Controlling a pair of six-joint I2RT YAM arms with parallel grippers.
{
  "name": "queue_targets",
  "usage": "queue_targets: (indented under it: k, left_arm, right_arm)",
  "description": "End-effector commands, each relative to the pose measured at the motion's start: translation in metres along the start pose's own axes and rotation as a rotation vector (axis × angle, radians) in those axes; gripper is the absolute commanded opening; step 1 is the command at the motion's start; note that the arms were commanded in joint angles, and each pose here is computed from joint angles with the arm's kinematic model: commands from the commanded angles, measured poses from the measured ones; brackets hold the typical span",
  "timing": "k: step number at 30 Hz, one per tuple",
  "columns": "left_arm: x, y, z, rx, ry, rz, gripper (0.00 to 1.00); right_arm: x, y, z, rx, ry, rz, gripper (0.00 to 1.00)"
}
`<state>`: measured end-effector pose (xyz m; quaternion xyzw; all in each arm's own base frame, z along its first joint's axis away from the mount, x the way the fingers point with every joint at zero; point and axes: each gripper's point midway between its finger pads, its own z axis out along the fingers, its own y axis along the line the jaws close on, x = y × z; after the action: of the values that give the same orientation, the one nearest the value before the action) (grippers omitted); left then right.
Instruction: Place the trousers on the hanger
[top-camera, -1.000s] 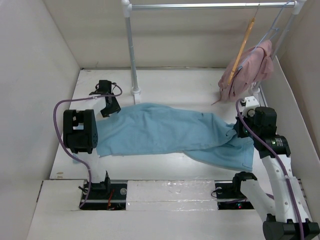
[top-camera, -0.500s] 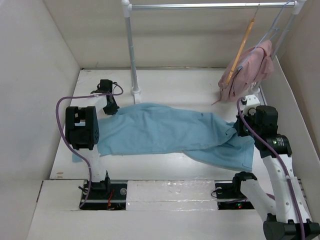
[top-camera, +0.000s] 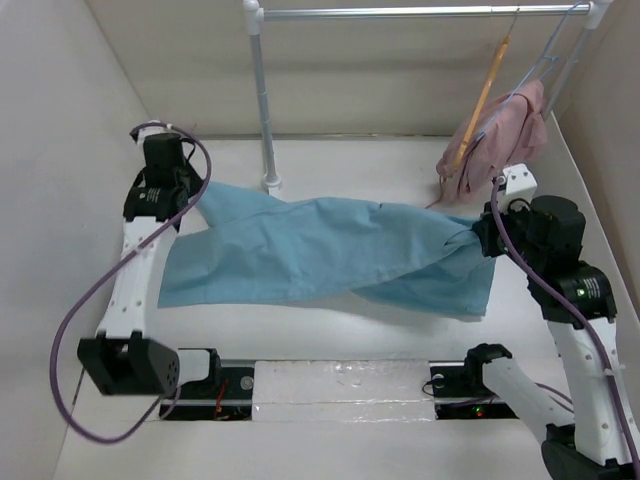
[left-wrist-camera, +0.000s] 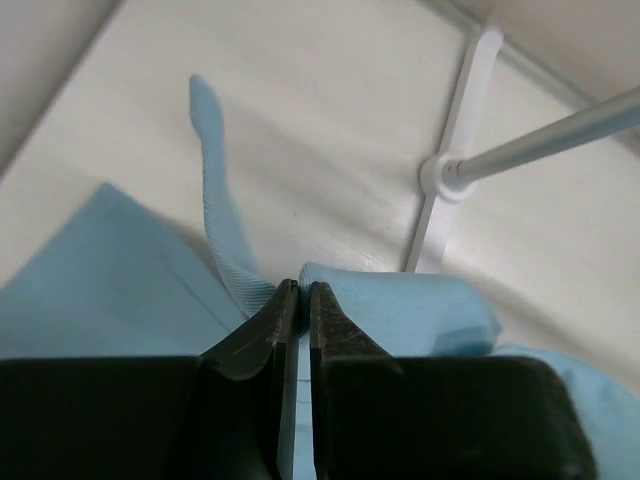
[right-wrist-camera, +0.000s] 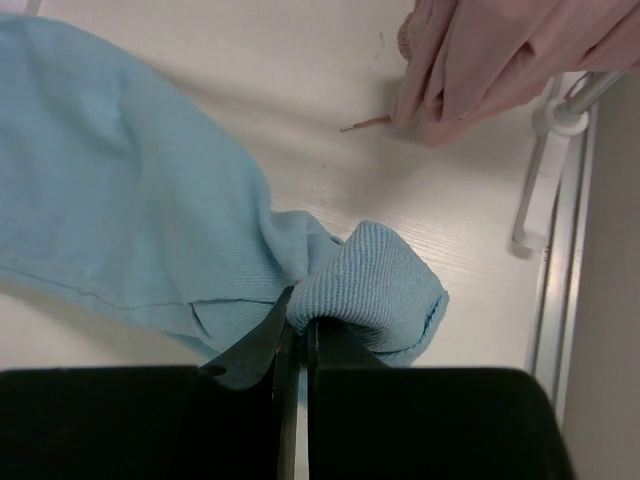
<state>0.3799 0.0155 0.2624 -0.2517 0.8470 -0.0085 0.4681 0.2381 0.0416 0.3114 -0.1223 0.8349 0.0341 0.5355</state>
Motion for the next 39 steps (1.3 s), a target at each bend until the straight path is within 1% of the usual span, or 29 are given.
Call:
queue_targets:
  k: [1,3,5,6,8,9,11,12,13,16,18,19,20,21,22,24,25,26,28,29,30,31,32,33,34,35,36,38,39]
  left_arm:
    - [-0.047,0.023,-0.058,-0.073,-0.183,-0.053,0.00]
    - [-0.075,0.031,-0.089,-0.103,-0.284,-0.074,0.00]
    - [-0.096,0.036,-0.114,-0.118,-0.346,-0.078,0.00]
    - [-0.112,0.039,-0.133,-0.141,-0.382,-0.091,0.00]
    - [-0.121,0.035,-0.140,-0.138,-0.399,-0.082,0.00]
    - [-0.125,0.028,-0.139,-0.103,-0.409,-0.084,0.00]
    - [-0.127,0.021,-0.125,-0.098,-0.394,-0.069,0.00]
    - [-0.127,0.016,-0.111,-0.103,-0.375,-0.055,0.00]
    - [-0.130,0.012,-0.103,-0.102,-0.369,-0.047,0.00]
    - [-0.152,-0.006,-0.067,-0.115,-0.349,0.010,0.00]
    - [-0.165,-0.023,-0.052,-0.080,-0.348,0.023,0.00]
    - [-0.148,-0.035,0.004,-0.093,-0.243,0.059,0.00]
    - [-0.148,-0.035,0.005,-0.093,-0.242,0.059,0.00]
    - [-0.144,-0.037,0.019,-0.107,-0.213,0.072,0.00]
    - [-0.123,-0.031,0.060,-0.152,-0.139,0.101,0.00]
    - [-0.095,-0.026,0.101,-0.136,-0.022,0.114,0.41]
    - [-0.071,-0.002,0.139,-0.180,0.076,0.074,0.60]
    - [-0.049,0.001,0.149,-0.143,0.182,0.048,0.81]
    - [-0.031,0.015,0.168,-0.129,0.274,-0.022,0.83]
    - [-0.040,0.018,0.170,-0.090,0.251,-0.050,0.83]
    - [-0.019,0.027,0.172,-0.108,0.284,-0.043,0.83]
    - [-0.036,0.025,0.152,-0.096,0.217,-0.047,0.81]
    - [-0.042,0.026,0.149,-0.102,0.169,-0.069,0.76]
    - [-0.014,0.036,0.148,-0.125,0.214,-0.079,0.73]
    - [-0.022,0.035,0.127,-0.108,0.166,-0.106,0.69]
    - [-0.027,0.036,0.126,-0.090,0.110,-0.154,0.53]
    - [0.014,0.049,0.126,-0.116,0.181,-0.166,0.42]
    - [0.025,0.051,0.110,-0.098,0.158,-0.209,0.21]
    - [0.064,0.062,0.110,-0.125,0.226,-0.232,0.21]
  right_arm:
    - [-0.035,-0.024,-0.043,0.147,-0.123,-0.025,0.00]
    - [-0.058,-0.035,-0.076,0.220,-0.215,-0.019,0.00]
    - [-0.076,-0.042,-0.103,0.266,-0.299,-0.015,0.00]
    - [-0.090,-0.045,-0.129,0.274,-0.386,0.002,0.00]
    - [-0.104,-0.045,-0.151,0.260,-0.471,0.003,0.00]
    - [-0.105,-0.041,-0.150,0.232,-0.465,-0.002,0.00]
    - [-0.083,-0.028,-0.138,0.163,-0.365,-0.014,0.00]
    - [-0.052,-0.021,-0.113,0.140,-0.260,-0.026,0.00]
    - [-0.036,-0.015,-0.102,0.116,-0.219,-0.034,0.00]
    - [0.012,0.002,-0.078,0.034,-0.084,-0.055,0.00]
    - [0.044,0.010,-0.066,-0.002,0.035,-0.045,0.00]
    - [0.062,0.013,-0.063,-0.007,0.107,-0.029,0.00]
    - [0.063,0.013,-0.063,-0.007,0.110,-0.029,0.00]
    - [0.075,0.012,-0.066,-0.003,0.155,-0.023,0.00]
    - [0.078,0.013,-0.066,-0.004,0.165,-0.021,0.00]
    - [0.085,0.014,-0.069,-0.006,0.183,-0.007,0.00]
    - [0.087,0.014,-0.070,-0.008,0.187,-0.006,0.00]
    - [0.087,0.014,-0.069,-0.004,0.189,-0.001,0.00]
    - [0.079,0.013,-0.066,0.002,0.174,0.007,0.00]
    - [0.076,0.013,-0.063,0.004,0.168,0.012,0.00]
    - [0.073,0.014,-0.059,0.003,0.165,0.013,0.00]
    - [0.069,0.015,-0.052,0.002,0.150,0.016,0.00]
    - [0.066,0.017,-0.048,-0.006,0.140,0.021,0.00]
    - [0.064,0.018,-0.045,-0.009,0.134,0.022,0.00]
    - [0.058,0.020,-0.039,-0.015,0.112,0.025,0.00]
    - [0.056,0.022,-0.036,-0.027,0.104,0.020,0.00]
    - [0.055,0.024,-0.032,-0.040,0.101,0.018,0.00]
    - [0.052,0.028,-0.025,-0.061,0.093,-0.006,0.00]
    - [0.052,0.028,-0.022,-0.061,0.098,-0.014,0.00]
